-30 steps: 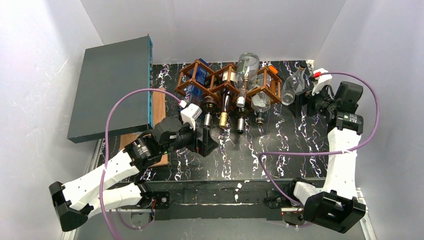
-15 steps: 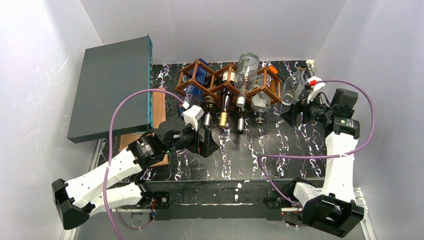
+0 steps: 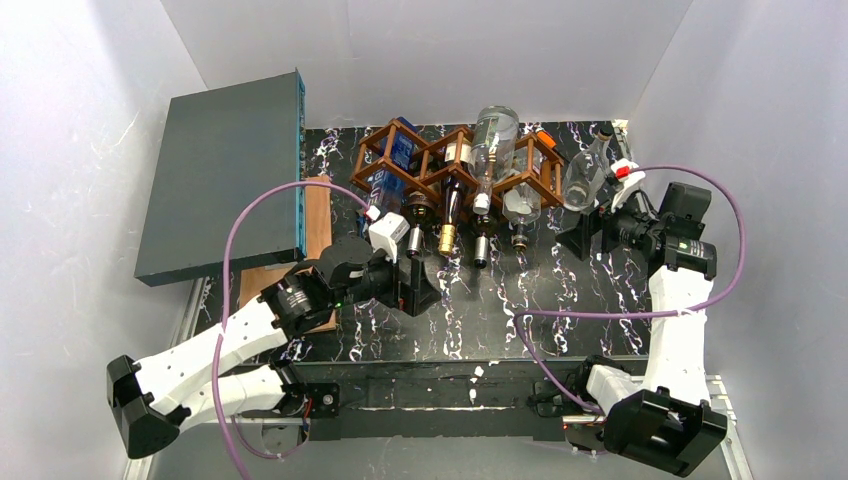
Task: Take the wine bottle off the wine rack
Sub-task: Pick up the wine bottle from the wine rack.
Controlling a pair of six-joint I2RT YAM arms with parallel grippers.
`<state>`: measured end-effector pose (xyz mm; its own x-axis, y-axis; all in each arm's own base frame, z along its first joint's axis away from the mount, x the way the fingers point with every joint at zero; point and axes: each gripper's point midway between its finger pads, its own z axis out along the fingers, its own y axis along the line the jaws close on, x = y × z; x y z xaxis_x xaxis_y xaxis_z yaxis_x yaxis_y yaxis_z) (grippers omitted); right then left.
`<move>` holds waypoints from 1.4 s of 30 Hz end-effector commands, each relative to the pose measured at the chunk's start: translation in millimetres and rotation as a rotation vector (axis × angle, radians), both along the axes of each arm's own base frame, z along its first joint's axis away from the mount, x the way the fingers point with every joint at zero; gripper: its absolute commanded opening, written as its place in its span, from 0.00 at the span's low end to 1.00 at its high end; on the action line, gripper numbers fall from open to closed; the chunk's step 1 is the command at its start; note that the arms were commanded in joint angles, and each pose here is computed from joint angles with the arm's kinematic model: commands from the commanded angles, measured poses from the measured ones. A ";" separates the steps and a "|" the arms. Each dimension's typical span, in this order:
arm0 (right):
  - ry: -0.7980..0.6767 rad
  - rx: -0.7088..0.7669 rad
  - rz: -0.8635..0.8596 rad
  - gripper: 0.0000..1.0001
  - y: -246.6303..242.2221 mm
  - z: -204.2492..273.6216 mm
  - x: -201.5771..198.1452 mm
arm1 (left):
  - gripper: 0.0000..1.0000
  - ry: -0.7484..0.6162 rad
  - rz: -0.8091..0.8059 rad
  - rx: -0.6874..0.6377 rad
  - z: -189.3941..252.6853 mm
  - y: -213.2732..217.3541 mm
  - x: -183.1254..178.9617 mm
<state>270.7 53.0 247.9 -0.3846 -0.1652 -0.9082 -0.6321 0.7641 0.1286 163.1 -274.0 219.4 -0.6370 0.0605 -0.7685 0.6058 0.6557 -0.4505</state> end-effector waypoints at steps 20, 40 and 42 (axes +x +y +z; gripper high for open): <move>-0.041 0.050 0.062 0.98 11.2 7.1 -1.6 | 0.98 -0.002 0.022 -0.049 8.4 -3.5 3.7; -0.054 0.056 0.080 0.98 15.4 8.6 -8.6 | 0.98 -0.005 0.044 -0.053 13.6 0.4 4.6; -0.054 0.057 0.082 0.98 15.6 8.3 -8.4 | 0.98 -0.009 0.050 -0.055 14.5 1.4 5.5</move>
<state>263.7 64.5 247.6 -0.3623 -0.1417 -0.9212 -0.6766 0.7198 0.1554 164.3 -275.5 225.0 -0.6463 0.0080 -0.7631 0.5824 0.6513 -0.4865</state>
